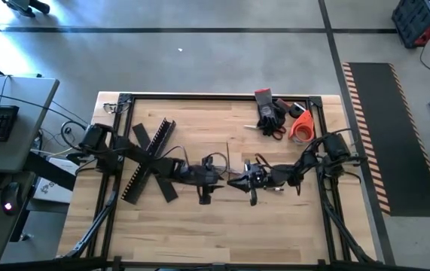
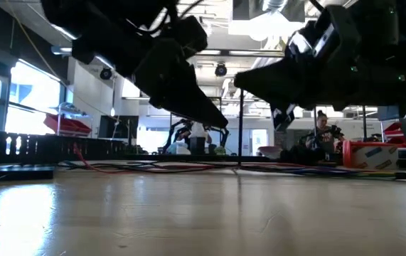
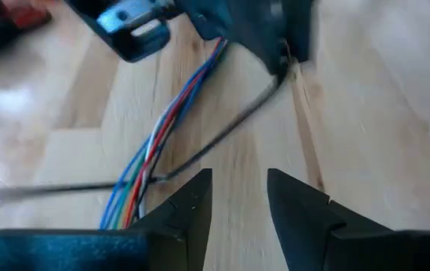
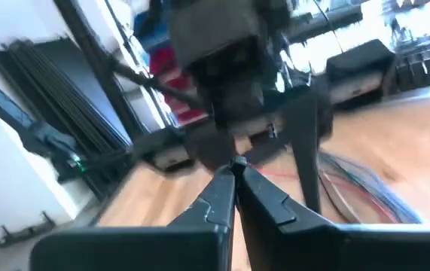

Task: Ziptie cables
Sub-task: Wrap the cable wires with the black zip tie

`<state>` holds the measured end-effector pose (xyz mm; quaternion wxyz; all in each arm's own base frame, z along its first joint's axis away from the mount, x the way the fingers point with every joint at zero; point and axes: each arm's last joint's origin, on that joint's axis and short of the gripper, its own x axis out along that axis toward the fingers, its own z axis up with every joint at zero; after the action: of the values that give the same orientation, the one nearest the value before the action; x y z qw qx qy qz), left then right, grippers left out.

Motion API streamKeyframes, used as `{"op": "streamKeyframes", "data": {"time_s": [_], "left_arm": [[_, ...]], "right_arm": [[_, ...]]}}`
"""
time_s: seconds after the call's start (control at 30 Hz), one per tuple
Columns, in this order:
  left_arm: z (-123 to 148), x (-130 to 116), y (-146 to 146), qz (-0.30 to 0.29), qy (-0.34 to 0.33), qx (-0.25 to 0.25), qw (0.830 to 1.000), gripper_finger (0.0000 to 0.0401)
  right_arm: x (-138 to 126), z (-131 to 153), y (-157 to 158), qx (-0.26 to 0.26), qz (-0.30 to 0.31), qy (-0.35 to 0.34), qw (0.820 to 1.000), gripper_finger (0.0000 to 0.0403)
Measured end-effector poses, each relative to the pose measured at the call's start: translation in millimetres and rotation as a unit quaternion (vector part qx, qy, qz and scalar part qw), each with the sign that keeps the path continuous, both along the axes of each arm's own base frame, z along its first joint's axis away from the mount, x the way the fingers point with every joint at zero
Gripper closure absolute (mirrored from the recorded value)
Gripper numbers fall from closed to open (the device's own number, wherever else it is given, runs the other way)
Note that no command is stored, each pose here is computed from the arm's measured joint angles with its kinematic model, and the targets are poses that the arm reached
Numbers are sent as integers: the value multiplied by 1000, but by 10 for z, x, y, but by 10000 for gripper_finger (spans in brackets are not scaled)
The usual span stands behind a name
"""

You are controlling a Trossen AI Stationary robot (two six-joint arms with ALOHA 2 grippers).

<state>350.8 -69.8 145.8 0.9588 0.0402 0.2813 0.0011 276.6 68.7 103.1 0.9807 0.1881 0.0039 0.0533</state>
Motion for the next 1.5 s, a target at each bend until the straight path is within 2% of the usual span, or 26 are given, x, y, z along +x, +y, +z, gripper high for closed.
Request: {"op": "streamKeyframes", "data": {"time_s": [0.23,0.43,0.63,0.77,1.0,1.17,1.3,1.5], "left_arm": [[-44,-45,-53,59,-102,40,992,290],[-245,49,-56,3,-132,5,991,290],[-376,88,-60,19,-157,13,987,295],[-367,86,-89,15,-163,22,986,320],[-363,83,-107,13,-165,18,986,393],[-373,80,-107,16,-161,14,987,399],[-390,76,-106,19,-152,7,988,401],[-446,58,-103,22,-123,2,992,401]], "right_arm": [[-21,-3,-70,4,-4,5,1000,403],[-17,1,-64,3,3,3,1000,403],[-17,2,-63,3,4,3,1000,403],[-18,0,-62,4,4,4,1000,403],[-18,-65,-63,-4,3,37,999,403],[-19,-95,-64,0,2,54,999,400],[-21,-107,-59,7,9,62,998,371],[-26,-168,-77,-12,43,91,995,288]]}}
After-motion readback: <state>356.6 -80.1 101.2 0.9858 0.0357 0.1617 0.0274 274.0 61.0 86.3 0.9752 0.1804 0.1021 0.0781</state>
